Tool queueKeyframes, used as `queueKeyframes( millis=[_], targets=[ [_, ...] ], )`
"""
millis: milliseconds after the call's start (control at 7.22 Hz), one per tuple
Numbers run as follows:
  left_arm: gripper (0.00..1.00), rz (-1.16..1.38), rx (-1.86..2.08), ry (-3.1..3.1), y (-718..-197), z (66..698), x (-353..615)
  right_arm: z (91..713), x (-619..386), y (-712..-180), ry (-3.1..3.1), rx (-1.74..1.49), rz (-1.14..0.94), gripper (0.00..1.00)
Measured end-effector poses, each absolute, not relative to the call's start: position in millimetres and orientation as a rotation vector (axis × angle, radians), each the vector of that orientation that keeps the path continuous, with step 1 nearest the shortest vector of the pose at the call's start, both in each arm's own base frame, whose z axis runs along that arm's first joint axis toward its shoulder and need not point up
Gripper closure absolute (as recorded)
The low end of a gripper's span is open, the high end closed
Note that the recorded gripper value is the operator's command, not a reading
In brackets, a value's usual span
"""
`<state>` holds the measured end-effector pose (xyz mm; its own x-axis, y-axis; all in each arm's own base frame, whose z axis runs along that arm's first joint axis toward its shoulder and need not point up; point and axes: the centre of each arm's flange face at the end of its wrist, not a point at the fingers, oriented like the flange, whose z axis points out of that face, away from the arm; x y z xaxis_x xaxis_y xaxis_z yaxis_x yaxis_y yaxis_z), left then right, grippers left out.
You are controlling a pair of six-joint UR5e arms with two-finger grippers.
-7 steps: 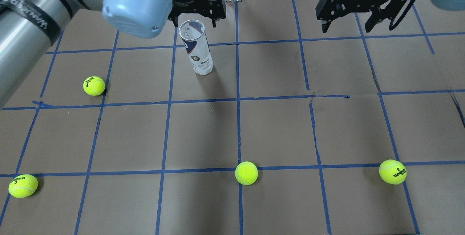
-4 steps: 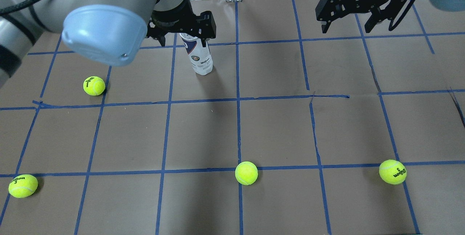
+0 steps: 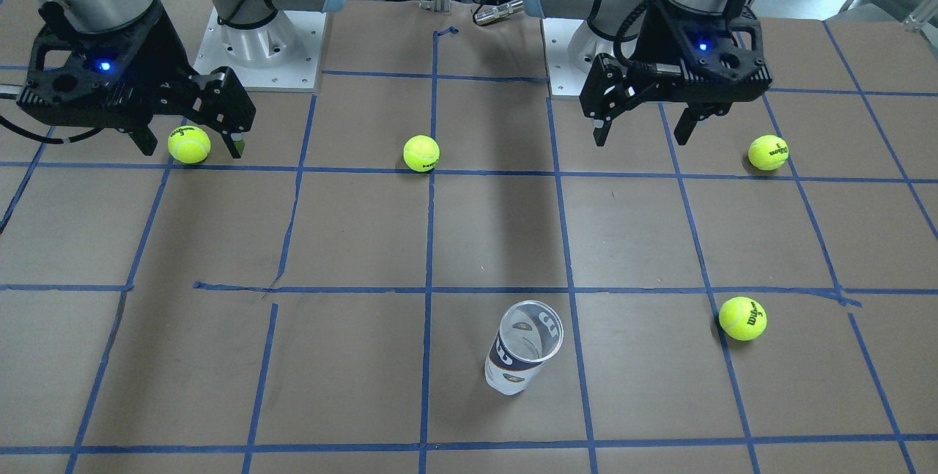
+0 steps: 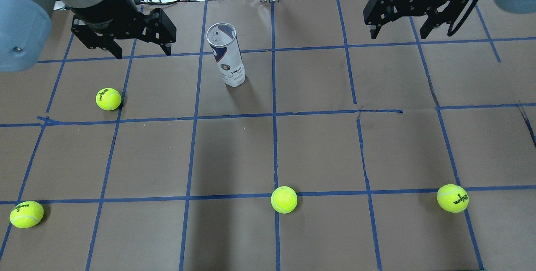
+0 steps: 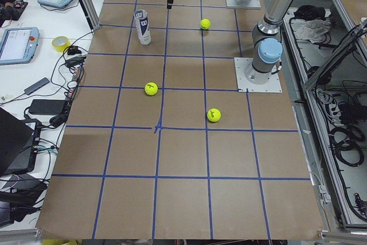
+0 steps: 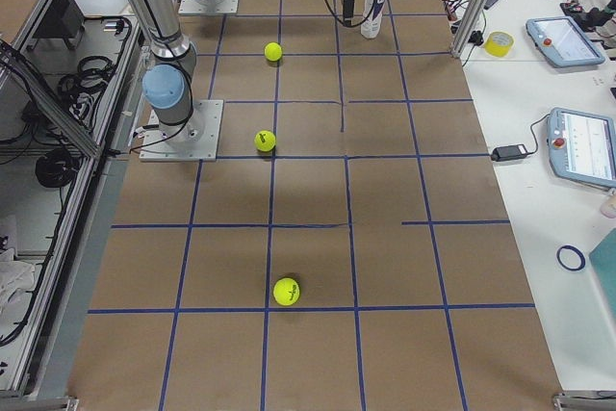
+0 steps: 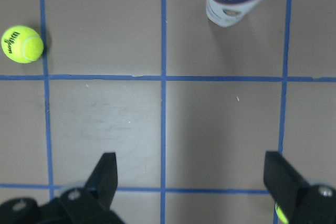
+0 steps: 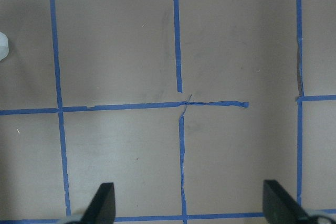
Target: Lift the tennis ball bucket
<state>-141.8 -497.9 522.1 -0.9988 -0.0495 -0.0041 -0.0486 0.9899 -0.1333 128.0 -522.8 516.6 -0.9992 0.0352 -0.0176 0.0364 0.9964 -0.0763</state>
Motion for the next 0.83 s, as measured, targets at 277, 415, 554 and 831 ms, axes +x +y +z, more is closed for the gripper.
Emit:
queueKeyframes(
  millis=[277, 415, 554, 831],
  targets=[
    [0.00, -0.185, -0.080, 3.128, -501.0, 523.0, -140.7, 516.2, 128.0, -522.8, 3.122, 0.054, -0.119, 0.00],
    [0.00, -0.167, -0.080, 3.127, -502.2, 521.7, -141.7, 516.1, 128.1, -522.7, 3.122, 0.054, -0.118, 0.00],
    [0.00, -0.150, -0.071, 3.128, -503.8, 518.2, -145.2, 515.9, 128.0, -522.9, 3.122, 0.054, -0.118, 0.00],
    [0.00, -0.138, -0.047, 3.129, -505.3, 513.6, -153.5, 515.7, 128.0, -523.0, 3.122, 0.055, -0.117, 0.00]
  ],
)
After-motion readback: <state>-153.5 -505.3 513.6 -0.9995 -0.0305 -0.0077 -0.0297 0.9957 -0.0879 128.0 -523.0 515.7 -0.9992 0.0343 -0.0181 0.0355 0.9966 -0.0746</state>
